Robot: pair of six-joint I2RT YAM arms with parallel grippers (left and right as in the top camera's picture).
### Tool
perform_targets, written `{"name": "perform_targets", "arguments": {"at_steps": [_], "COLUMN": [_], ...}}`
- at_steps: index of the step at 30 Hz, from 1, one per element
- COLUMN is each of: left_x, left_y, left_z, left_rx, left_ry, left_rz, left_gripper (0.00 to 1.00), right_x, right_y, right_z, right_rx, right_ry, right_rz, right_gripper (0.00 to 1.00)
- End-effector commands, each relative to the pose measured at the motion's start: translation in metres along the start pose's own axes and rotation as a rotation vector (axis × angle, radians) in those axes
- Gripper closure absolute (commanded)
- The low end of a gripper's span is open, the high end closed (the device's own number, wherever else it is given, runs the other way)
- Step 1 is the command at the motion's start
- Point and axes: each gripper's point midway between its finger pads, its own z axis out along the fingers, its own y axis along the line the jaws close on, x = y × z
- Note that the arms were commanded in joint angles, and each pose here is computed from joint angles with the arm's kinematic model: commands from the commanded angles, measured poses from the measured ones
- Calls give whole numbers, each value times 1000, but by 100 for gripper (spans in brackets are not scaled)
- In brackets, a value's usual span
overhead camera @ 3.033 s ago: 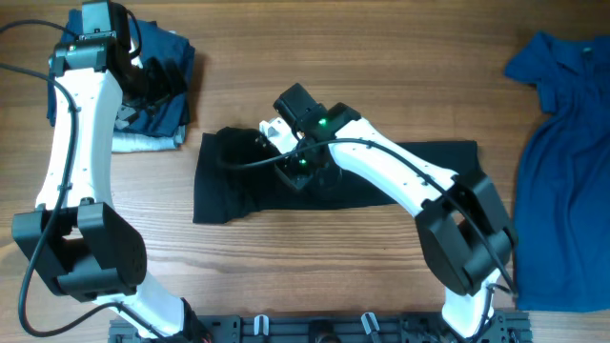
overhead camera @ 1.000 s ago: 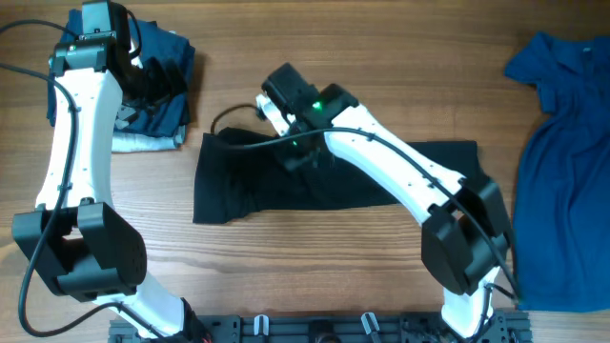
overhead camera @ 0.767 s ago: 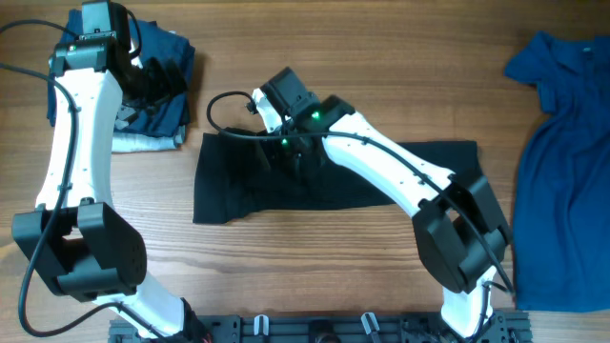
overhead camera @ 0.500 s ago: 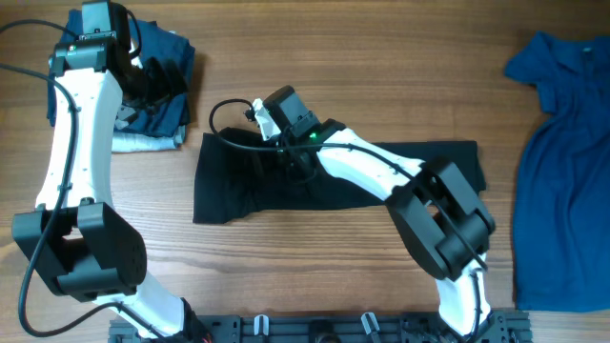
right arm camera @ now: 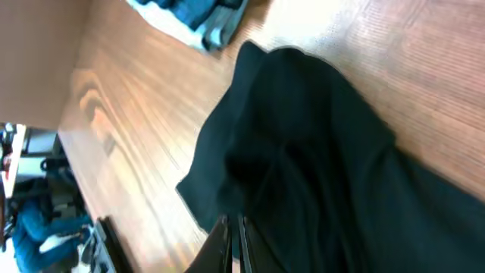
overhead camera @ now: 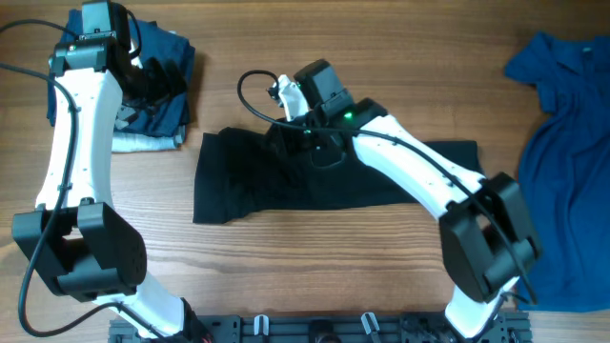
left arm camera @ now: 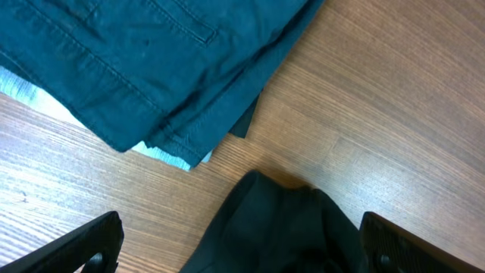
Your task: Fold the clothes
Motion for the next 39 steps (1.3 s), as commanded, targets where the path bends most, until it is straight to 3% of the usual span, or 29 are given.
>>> {"name": "perform_targets", "arguments": {"at_steps": [1, 10, 13, 16, 19, 22, 24, 29, 33, 39], "left_x": [-6, -6, -6, -6, -6, -6, -6, -6, -6, -6], "left_y": [1, 1, 1, 1, 1, 1, 1, 1, 1, 1], "left_z": [-11, -11, -11, -11, -11, -11, -11, -11, -11, -11], "left_rx": [5, 5, 5, 5, 5, 5, 5, 5, 5, 5], "left_ry": [-33, -33, -33, -33, -32, -32, -32, -33, -32, -33], "left_rz": [-2, -2, -2, -3, -2, -2, -2, -2, -2, -2], "left_gripper": [0, 0, 0, 0, 0, 0, 0, 0, 0, 0], "right_x": [36, 108, 104, 76, 29, 16, 27, 117, 146, 154], "right_y": [-15, -80, -94, -74, -35, -30, -63, -200, -250, -286], "right_z": [8, 42, 42, 28, -18, -83, -135, -284, -323, -320], "right_rx": [25, 172, 210, 99, 6, 56, 209, 830, 847, 851], "right_ry": [125, 213, 188, 147, 17, -80, -112, -63, -103, -99], "right_rz": [59, 350, 388, 342, 203, 118, 175, 516, 684, 755], "right_gripper": [96, 96, 96, 96, 94, 92, 90, 58, 48, 48]}}
